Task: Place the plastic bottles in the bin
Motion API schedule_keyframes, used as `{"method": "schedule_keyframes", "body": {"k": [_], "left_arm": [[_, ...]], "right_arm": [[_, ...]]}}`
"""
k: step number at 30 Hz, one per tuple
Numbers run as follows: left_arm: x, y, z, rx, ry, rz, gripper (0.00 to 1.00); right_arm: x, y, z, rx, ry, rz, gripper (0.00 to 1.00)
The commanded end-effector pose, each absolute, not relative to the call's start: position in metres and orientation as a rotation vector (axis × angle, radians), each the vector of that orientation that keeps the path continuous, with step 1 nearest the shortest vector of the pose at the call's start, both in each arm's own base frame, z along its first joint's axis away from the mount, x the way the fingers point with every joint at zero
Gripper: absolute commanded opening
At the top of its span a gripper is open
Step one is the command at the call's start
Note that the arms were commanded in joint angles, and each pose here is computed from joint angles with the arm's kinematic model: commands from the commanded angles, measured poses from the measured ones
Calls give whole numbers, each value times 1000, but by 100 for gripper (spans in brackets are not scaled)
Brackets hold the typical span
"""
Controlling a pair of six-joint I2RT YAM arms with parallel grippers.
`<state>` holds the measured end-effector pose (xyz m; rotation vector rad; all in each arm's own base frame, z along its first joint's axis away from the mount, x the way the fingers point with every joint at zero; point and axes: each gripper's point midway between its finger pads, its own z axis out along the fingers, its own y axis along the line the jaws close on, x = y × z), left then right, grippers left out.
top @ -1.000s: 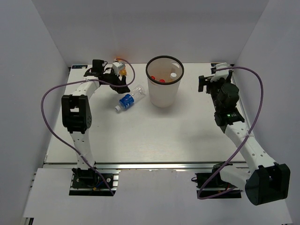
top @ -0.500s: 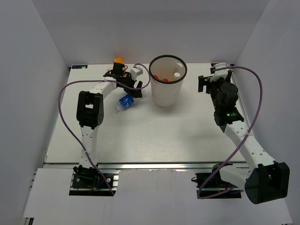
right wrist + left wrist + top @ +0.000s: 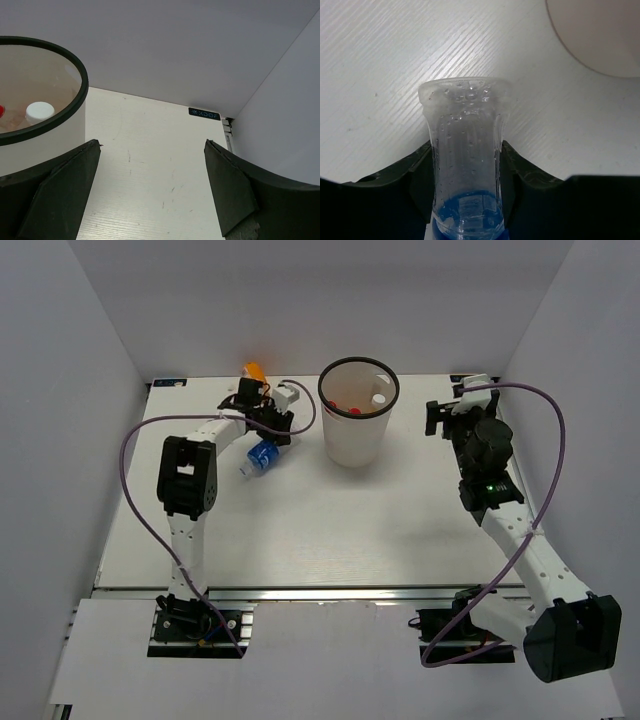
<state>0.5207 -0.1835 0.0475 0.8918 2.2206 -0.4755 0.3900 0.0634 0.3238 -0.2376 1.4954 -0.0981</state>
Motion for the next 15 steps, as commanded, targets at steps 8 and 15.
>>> {"method": "schedule_keyframes", "body": {"k": [8,15], "left_arm": [[536,-143,292,452,1728,-201,26],[510,-139,449,124,1260,-397,22]], "right_arm": [[374,52,366,-177,1379,-107,89],[365,48,374,-155,1344,-110,89]]}}
